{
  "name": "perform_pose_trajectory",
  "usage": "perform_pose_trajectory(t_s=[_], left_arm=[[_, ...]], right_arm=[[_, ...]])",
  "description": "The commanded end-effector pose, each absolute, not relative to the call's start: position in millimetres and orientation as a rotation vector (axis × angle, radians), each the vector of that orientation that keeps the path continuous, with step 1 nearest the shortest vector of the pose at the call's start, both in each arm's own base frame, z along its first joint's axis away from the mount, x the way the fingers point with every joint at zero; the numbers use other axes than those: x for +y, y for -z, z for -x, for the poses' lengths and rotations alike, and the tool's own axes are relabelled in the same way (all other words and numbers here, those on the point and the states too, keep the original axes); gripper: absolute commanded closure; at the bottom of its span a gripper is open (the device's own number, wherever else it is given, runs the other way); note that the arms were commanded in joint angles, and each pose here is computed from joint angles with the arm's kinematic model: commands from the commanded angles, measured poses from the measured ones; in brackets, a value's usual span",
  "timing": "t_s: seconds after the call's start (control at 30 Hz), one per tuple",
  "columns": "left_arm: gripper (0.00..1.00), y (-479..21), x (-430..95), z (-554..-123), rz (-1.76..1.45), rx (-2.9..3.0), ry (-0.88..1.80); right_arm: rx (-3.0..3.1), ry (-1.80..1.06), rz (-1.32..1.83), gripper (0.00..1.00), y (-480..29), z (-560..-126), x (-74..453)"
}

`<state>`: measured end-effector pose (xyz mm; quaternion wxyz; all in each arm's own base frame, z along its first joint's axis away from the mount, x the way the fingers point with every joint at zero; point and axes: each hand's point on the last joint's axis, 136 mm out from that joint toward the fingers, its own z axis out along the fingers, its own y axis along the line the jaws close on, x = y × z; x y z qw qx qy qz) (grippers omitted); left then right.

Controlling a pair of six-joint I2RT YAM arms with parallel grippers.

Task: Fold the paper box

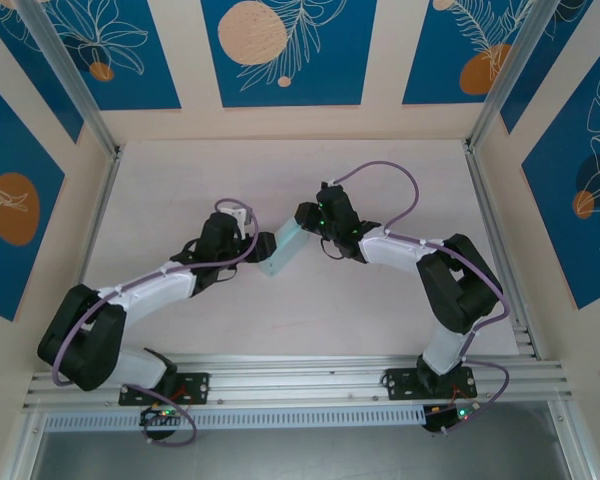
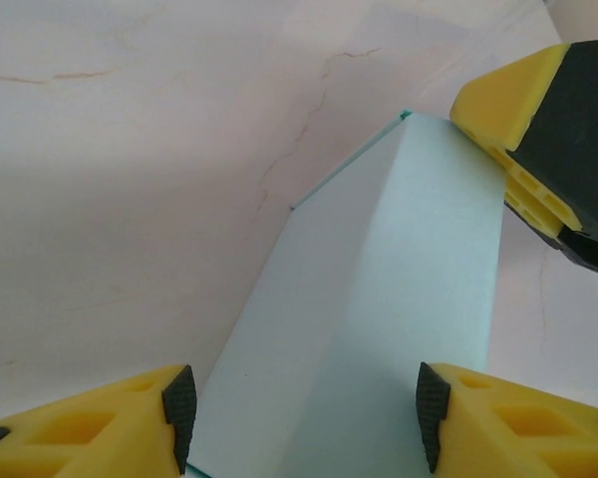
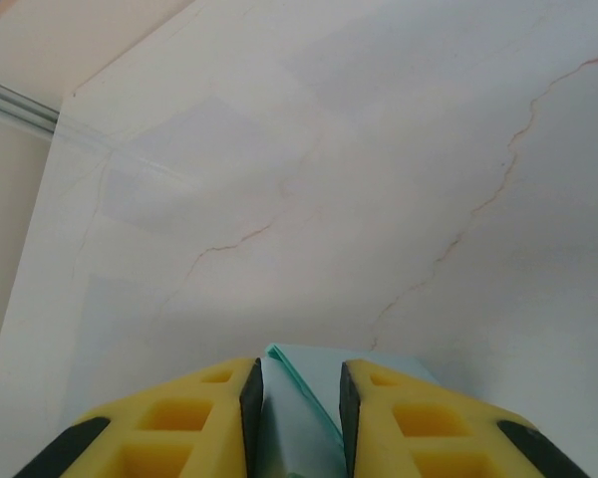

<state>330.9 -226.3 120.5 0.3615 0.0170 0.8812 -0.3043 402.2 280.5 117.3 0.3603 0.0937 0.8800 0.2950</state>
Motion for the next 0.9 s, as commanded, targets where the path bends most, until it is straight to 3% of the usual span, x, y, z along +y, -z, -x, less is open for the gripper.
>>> perform_pose_trajectory(t_s=[0.0, 0.37, 0.57, 0.8, 0.87], left_arm=[[0.44, -70, -215, -312, -0.003, 2.418, 0.727], [0.57, 1, -192, -286, 0.061, 2.553, 0.597], [0.56, 14, -177, -280, 0.085, 2.559, 0.507], [0.57, 12, -172, -285, 0.097, 2.541, 0.464], [0.57, 10, -172, -287, 0.103, 2.535, 0.467]], right_arm=[[2.672, -0.449, -0.206, 0.71, -9, -337, 246], [2.718, -0.461, -0.191, 0.69, 0, -335, 242], [2.753, -0.500, -0.176, 0.56, 8, -333, 242], [2.745, -0.635, -0.175, 0.58, 5, -334, 247], [2.743, -0.697, -0.169, 0.62, 10, -332, 249]])
